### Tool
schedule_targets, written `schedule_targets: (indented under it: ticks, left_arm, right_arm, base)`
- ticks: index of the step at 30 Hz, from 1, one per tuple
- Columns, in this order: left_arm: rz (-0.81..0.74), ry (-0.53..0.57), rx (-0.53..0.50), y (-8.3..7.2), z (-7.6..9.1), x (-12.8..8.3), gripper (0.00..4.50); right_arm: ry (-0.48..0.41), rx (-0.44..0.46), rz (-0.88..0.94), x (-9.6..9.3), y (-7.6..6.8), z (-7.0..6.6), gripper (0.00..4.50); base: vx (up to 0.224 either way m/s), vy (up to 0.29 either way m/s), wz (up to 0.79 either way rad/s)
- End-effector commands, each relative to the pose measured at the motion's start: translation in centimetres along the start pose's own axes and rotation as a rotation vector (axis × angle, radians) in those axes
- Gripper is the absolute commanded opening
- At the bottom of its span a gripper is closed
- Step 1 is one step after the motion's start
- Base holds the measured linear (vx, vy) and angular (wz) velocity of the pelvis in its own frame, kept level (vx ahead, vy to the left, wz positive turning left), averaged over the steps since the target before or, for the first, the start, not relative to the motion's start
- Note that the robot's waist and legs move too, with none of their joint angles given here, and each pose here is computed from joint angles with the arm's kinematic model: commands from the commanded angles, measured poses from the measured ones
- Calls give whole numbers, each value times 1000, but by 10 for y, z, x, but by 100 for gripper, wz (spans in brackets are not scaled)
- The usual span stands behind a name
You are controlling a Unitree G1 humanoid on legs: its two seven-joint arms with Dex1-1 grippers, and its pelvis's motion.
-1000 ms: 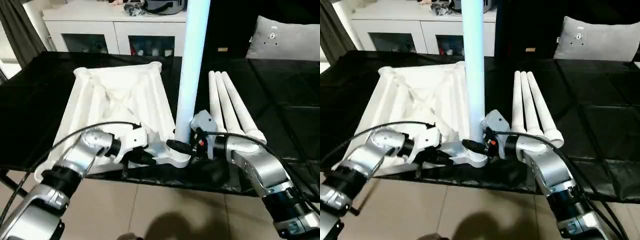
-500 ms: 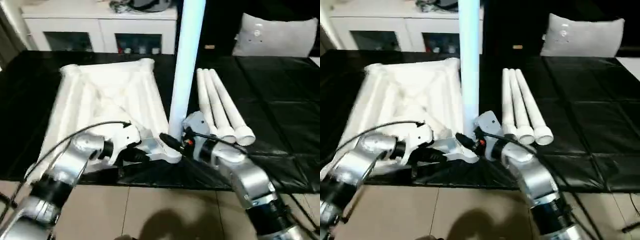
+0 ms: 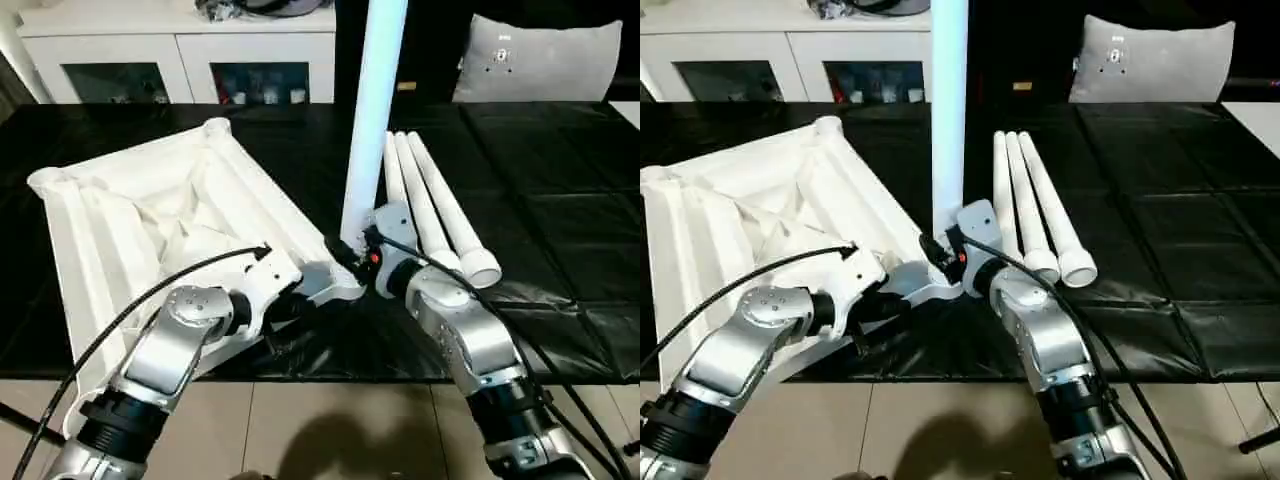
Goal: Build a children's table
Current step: Insert table leg to table base
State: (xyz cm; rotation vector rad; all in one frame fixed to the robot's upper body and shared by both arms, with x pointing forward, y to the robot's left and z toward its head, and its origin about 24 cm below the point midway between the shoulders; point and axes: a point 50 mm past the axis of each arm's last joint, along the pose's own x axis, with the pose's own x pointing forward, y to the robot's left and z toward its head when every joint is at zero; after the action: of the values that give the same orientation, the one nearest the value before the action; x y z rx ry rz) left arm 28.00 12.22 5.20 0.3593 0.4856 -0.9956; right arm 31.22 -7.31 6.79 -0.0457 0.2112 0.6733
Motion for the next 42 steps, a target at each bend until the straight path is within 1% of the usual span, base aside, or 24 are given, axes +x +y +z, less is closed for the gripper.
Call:
schedule_targets:
  ticks: [1, 2, 4, 6, 8, 10, 11, 13, 19, 20, 23, 24, 26, 28, 29, 30, 33, 35, 37, 38, 39, 40, 41, 42]
  left_arm:
    - [-71, -70, 93, -10, 23, 2, 0]
    - [-64, -63, 98, -9, 22, 1, 0]
    - [-60, -50, 103, -6, 20, -2, 0]
    - [-60, -46, 106, -6, 19, -2, 0]
    - [-64, -34, 119, -5, 18, -4, 0]
    - [-63, -29, 123, -4, 18, -4, 0]
    - [-61, -28, 124, -3, 18, -5, 0]
    - [-55, -24, 126, -1, 17, -5, 0]
    - [-33, 3, 129, 10, 13, -10, 0]
    - [-23, 26, 140, 15, 9, -12, 0]
    - [-21, 52, 152, 21, 5, -15, 0]
    - [-22, 54, 152, 22, 4, -16, 0]
    - [-27, 67, 163, 26, 3, -17, 0]
    - [-29, 76, 174, 28, 1, -18, 0]
    - [-29, 78, 176, 29, 1, -19, 0]
    - [-40, 90, 196, 31, -1, -20, 0]
    - [-64, 99, 212, 32, -3, -21, 0]
    - [-125, 97, 243, 31, -6, -21, 0]
    - [-146, 104, 249, 30, -7, -22, 0]
    - [-176, 112, 269, 29, -9, -22, 0]
    - [-184, 113, 272, 28, -9, -22, 0]
    - [-219, 117, 290, 27, -11, -22, 0]
    - [-250, 120, 307, 25, -11, -21, 0]
    - [-267, 122, 314, 24, -11, -21, 0]
  right_arm:
    - [262, 101, 12, -1, 8, -55, 190]
    - [264, 98, 21, 0, 8, -55, 225]
    - [255, 110, 35, 3, 8, -54, 225]
    - [249, 115, 33, 4, 7, -52, 266]
    - [230, 107, 27, 7, 5, -48, 267]
    - [225, 102, 23, 8, 3, -47, 298]
    - [222, 104, 24, 8, 3, -47, 298]
    - [219, 105, 26, 7, 2, -46, 318]
    - [194, 93, 66, 0, 2, -46, 375]
    - [186, 85, 72, -4, 3, -46, 385]
    - [174, 76, 89, -11, 5, -46, 407]
    - [171, 74, 90, -13, 5, -46, 429]
    - [166, 63, 90, -18, 4, -46, 429]
    - [161, 51, 91, -23, 4, -46, 447]
    - [160, 48, 91, -24, 4, -46, 447]
    - [153, 29, 102, -32, 3, -44, 447]
    - [146, 5, 110, -39, 3, -42, 447]
    - [140, -26, 115, -51, -1, -39, 447]
    - [139, -32, 122, -55, -3, -37, 447]
    - [138, -64, 140, -62, -6, -34, 447]
    - [138, -71, 144, -63, -7, -33, 447]
    - [139, -108, 166, -70, -11, -29, 447]
    - [128, -168, 199, -77, -17, -22, 447]
    - [120, -196, 219, -80, -20, -18, 447]
  base:
    - [0, 0, 0]
    - [0, 0, 0]
    - [0, 0, 0]
    - [0, 0, 0]
    - [0, 0, 0]
    - [0, 0, 0]
    - [0, 0, 0]
    - [0, 0, 0]
    - [0, 0, 0]
    - [0, 0, 0]
    - [0, 0, 0]
    - [0, 0, 0]
    - [0, 0, 0]
    - [0, 0, 0]
    - [0, 0, 0]
    - [0, 0, 0]
    - [0, 0, 0]
    - [0, 0, 0]
    - [0, 0, 0]
    - [0, 0, 0]
    - [0, 0, 0]
    - [0, 0, 0]
    - [0, 0, 0]
    - [0, 0, 0]
